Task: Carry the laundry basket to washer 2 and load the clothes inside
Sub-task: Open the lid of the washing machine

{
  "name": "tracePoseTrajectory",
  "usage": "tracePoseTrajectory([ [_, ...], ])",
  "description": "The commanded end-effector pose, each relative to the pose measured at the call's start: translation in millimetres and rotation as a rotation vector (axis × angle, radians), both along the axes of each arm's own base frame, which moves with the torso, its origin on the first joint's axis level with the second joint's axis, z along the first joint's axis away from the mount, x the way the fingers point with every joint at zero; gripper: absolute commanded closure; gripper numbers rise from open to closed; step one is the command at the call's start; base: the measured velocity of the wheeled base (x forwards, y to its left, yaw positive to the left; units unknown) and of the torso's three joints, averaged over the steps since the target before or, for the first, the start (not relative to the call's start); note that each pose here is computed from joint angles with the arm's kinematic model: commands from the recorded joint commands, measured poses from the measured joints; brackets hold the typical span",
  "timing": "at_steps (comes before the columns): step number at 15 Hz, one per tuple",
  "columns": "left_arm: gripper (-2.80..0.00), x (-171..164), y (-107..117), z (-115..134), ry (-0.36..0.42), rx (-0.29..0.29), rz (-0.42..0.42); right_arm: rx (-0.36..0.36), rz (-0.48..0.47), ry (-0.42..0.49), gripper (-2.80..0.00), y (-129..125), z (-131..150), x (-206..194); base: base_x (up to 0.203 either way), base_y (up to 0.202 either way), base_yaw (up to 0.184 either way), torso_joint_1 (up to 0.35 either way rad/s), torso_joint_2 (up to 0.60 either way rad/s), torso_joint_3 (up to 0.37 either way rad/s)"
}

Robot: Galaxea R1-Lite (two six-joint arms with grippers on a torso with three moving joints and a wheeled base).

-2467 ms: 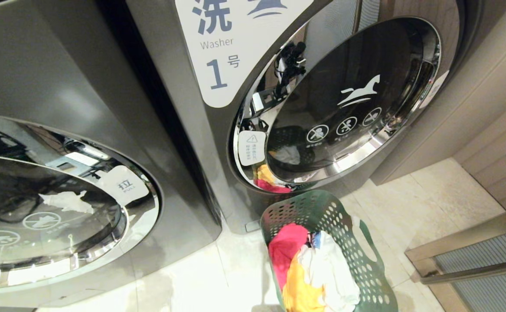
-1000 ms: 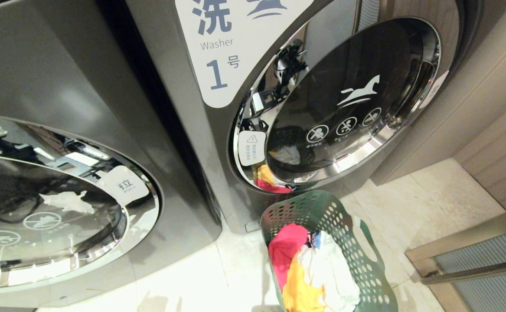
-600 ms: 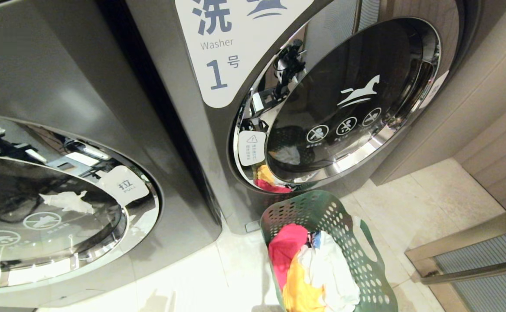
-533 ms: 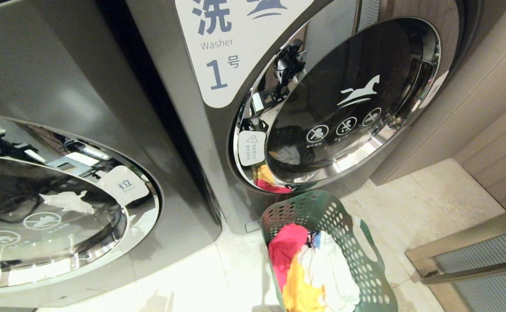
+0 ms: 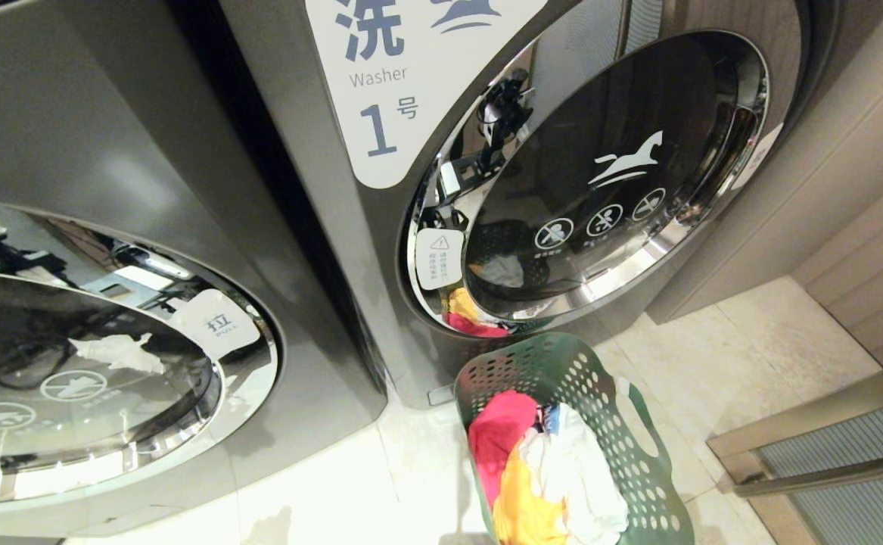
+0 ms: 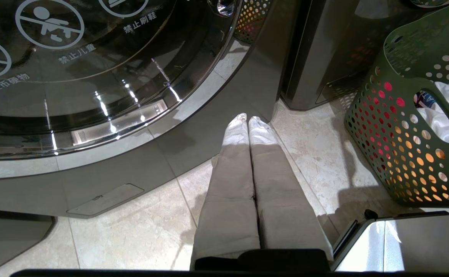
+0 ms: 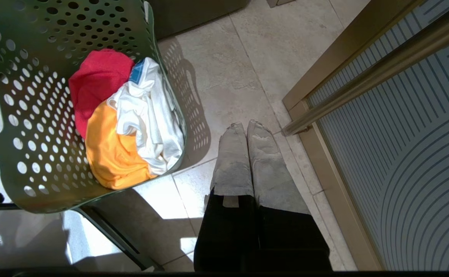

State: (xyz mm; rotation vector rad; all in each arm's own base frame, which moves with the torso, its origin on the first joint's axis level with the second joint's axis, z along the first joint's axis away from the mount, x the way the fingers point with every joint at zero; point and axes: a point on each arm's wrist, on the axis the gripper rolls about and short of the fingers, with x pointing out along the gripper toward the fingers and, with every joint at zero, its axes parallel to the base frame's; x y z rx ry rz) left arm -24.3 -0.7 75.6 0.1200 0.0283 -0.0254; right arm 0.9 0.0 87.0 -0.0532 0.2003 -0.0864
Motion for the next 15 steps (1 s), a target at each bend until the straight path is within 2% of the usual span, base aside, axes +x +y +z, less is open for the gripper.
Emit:
tracePoseTrajectory([
  [1,0.00,0.1,0.0,0.0,0.002,0.000,-0.001,0.007,-0.001,0.037,0.00,0.0,-9.7,0.3,0.000,0.000,0.000,0.000,0.00,0.000],
  [5,0.00,0.3,0.0,-0.2,0.002,-0.001,0.001,0.004,-0.001,0.035,0.00,0.0,-9.5,0.3,0.002,-0.001,0.023,0.002,0.00,0.001],
  [15,0.00,0.2,0.0,-0.1,0.003,-0.001,0.001,0.010,-0.001,0.035,0.00,0.0,-9.5,0.3,0.003,-0.009,0.168,0.003,0.00,0.001],
])
